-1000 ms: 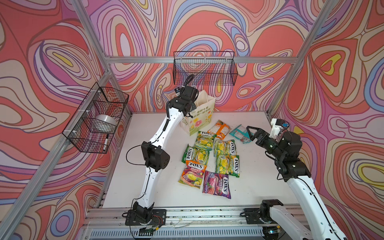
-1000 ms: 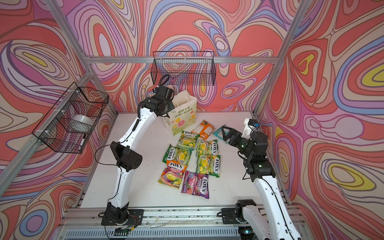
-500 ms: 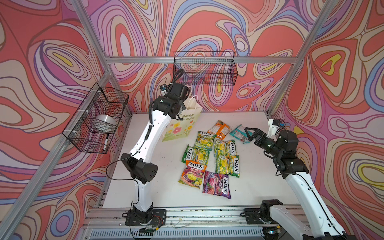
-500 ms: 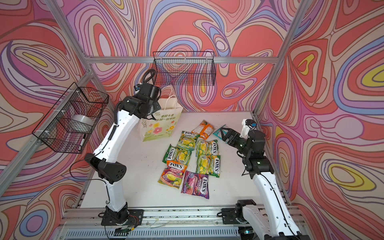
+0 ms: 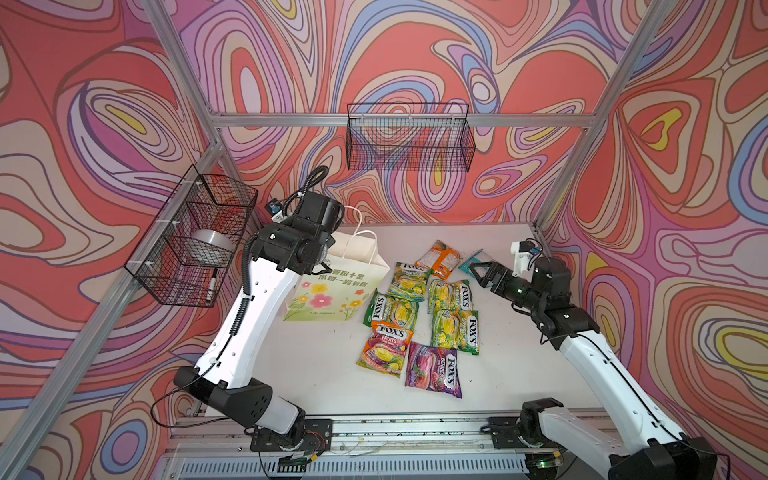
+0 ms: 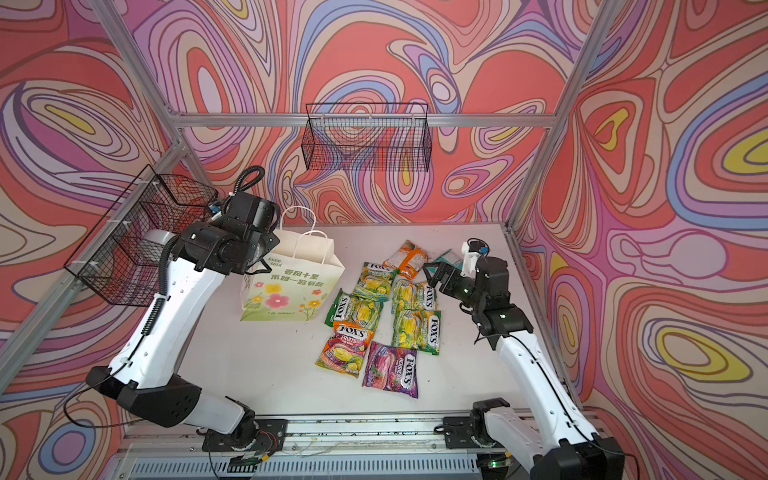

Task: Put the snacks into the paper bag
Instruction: 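Grasp the white paper bag's rim with the left gripper and pull it nearer, then hold the bag open with the left gripper while the right lowers over packets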

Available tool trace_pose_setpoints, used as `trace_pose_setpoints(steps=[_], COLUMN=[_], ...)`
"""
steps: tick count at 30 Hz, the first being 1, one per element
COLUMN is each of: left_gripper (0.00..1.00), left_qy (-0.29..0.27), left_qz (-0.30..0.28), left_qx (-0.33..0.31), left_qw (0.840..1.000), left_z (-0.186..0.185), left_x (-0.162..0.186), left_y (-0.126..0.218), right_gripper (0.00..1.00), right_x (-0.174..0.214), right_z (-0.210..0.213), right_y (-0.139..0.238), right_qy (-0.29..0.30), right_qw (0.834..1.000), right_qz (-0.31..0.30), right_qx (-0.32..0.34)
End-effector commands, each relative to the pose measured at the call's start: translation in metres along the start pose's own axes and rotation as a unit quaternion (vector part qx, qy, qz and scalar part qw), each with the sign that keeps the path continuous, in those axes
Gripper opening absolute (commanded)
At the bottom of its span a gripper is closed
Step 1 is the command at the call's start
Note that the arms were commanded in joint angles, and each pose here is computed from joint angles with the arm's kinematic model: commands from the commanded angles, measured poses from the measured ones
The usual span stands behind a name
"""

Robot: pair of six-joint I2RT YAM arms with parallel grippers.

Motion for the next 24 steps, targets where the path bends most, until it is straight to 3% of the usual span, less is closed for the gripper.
trace_pose_setpoints(steps=[1,6,13,14,16,19,24], left_gripper=[0.00,0.00,0.00,0.06,0.31,0.53,0.73], left_qy=[0.062,0.122,0.147,0.143,0.133,0.095,0.010], left_qz=[0.032,0.052,0.078,0.084,0.090,0.090,0.095], left_qx=[-0.003,0.011,0.034,0.042,0.056,0.070,0.080], left_qw=[0.998,0.991,0.986,0.985,0.986,0.989,0.992], left_z=[0.013,0.019,0.042,0.045,0.052,0.057,0.060], left_x=[0.008,0.013,0.040,0.046,0.053,0.057,0.060], left_y=[-0.010,-0.019,-0.017,-0.018,-0.016,-0.010,-0.001], right_gripper=[0.97,0.97,0.98,0.98,0.98,0.98,0.98], right_x=[-0.004,-0.001,0.004,0.004,0.004,0.005,0.004], right_z=[0.013,0.018,0.018,0.018,0.019,0.020,0.021], right_y=[-0.001,-0.004,-0.011,-0.013,-0.016,-0.020,-0.024], right_qy=[0.018,0.022,0.023,0.023,0.024,0.025,0.023], right_qw=[1.000,1.000,1.000,1.000,1.000,1.000,1.000], right_qz=[-0.010,-0.006,0.000,0.001,0.003,0.003,0.000], right_qx=[-0.012,-0.013,-0.004,-0.004,-0.003,-0.002,-0.002])
Point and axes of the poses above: each gripper's point midway between its finger pads, its own y axis back along the fingers, its own z axis along the line the jaws close on, x = y × z, the point moved 9 cm from there along y, back along the fingers, and after that the axes turned 10 degrees about -y, right-handed, at the moved point
